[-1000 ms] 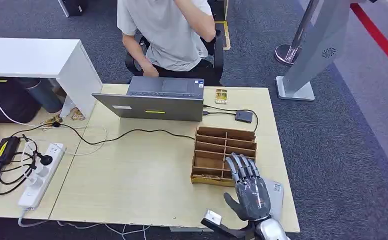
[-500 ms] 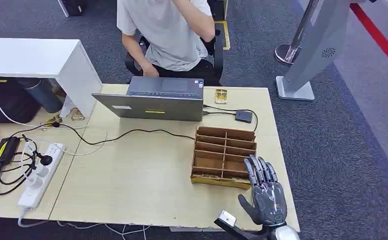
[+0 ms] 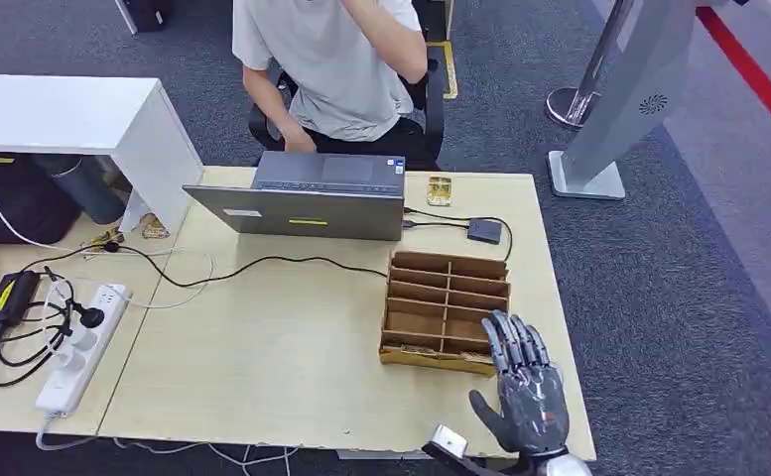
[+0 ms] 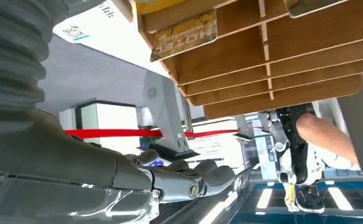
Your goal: Pass the card to the sensor for recognition and then transmit it.
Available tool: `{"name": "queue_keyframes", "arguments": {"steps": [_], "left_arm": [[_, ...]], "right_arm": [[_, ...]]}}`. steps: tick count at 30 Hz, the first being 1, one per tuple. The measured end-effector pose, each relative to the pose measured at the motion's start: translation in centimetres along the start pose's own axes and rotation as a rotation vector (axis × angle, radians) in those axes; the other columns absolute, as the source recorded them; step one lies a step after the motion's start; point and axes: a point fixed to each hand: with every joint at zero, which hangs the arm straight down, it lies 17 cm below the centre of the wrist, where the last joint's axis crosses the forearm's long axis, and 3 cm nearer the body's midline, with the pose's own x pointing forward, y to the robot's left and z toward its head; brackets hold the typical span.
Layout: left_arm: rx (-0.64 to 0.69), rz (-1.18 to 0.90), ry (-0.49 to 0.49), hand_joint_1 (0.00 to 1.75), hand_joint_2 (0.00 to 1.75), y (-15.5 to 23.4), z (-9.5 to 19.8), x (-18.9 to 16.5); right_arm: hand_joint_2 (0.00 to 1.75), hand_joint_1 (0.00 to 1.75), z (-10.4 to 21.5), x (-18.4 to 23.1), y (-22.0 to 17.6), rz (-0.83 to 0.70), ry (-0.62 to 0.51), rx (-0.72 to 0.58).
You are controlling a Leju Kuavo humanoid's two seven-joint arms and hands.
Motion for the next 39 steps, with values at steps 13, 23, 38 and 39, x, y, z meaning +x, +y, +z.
{"name": "queue_keyframes", "arguments": {"steps": [13, 23, 38, 39], "left_arm": [[-0.007, -0.023, -0.002, 0.00, 1.75, -0.1, 0.0, 0.0], [-0.011, -0.028, -0.002, 0.00, 1.75, -0.2, 0.0, 0.1], [-0.010, -0.032, -0.002, 0.00, 1.75, -0.1, 0.0, 0.0], [-0.010, -0.032, 0.000, 0.00, 1.75, -0.1, 0.0, 0.0]], "right_arm": [[1.75, 0.00, -1.2, 0.4, 2.3, 0.016, -0.012, 0.034], [1.75, 0.00, -1.7, -0.1, 3.3, 0.032, -0.004, 0.045], [1.75, 0.00, -1.8, -2.1, 3.5, 0.048, 0.043, 0.047], [1.75, 0.00, -1.8, -2.3, 3.4, 0.049, 0.048, 0.045]]}}
